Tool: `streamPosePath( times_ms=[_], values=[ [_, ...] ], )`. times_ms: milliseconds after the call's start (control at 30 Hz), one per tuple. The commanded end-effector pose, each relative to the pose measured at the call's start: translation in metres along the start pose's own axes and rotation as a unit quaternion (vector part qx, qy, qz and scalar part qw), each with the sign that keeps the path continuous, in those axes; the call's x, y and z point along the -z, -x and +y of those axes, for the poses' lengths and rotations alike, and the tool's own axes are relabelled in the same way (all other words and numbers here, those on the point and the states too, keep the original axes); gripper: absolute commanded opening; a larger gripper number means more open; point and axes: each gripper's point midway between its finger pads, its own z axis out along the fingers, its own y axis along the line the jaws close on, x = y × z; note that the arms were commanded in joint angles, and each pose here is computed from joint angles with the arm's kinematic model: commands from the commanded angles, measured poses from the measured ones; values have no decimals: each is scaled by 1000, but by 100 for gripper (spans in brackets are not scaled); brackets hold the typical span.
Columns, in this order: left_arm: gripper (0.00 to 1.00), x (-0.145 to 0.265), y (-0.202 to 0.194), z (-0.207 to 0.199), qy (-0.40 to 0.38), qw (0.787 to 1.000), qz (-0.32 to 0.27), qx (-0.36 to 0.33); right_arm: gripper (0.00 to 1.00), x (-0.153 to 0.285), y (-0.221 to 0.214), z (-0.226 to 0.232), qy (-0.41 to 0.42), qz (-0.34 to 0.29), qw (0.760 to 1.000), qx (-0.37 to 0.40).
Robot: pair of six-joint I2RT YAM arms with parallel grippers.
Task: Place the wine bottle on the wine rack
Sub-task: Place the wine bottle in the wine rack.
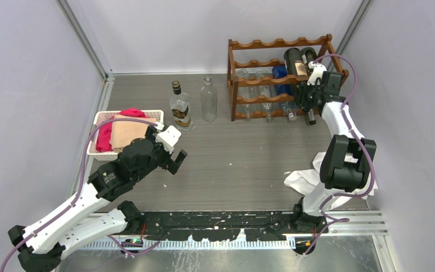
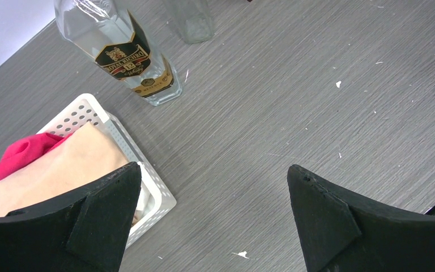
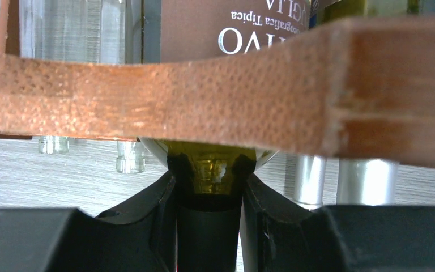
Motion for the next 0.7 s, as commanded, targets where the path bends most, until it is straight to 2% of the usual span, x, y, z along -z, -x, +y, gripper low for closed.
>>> streamPosePath(
  times_ms=[0,667],
  values=[
    [99,-2,12,5,10,1000,-25,1,2,14,91,2,-10,-133,990,43],
    [99,-4,11,6,11,1000,-21,3,5,-7,100,10,-28,-151,987,46]
  ],
)
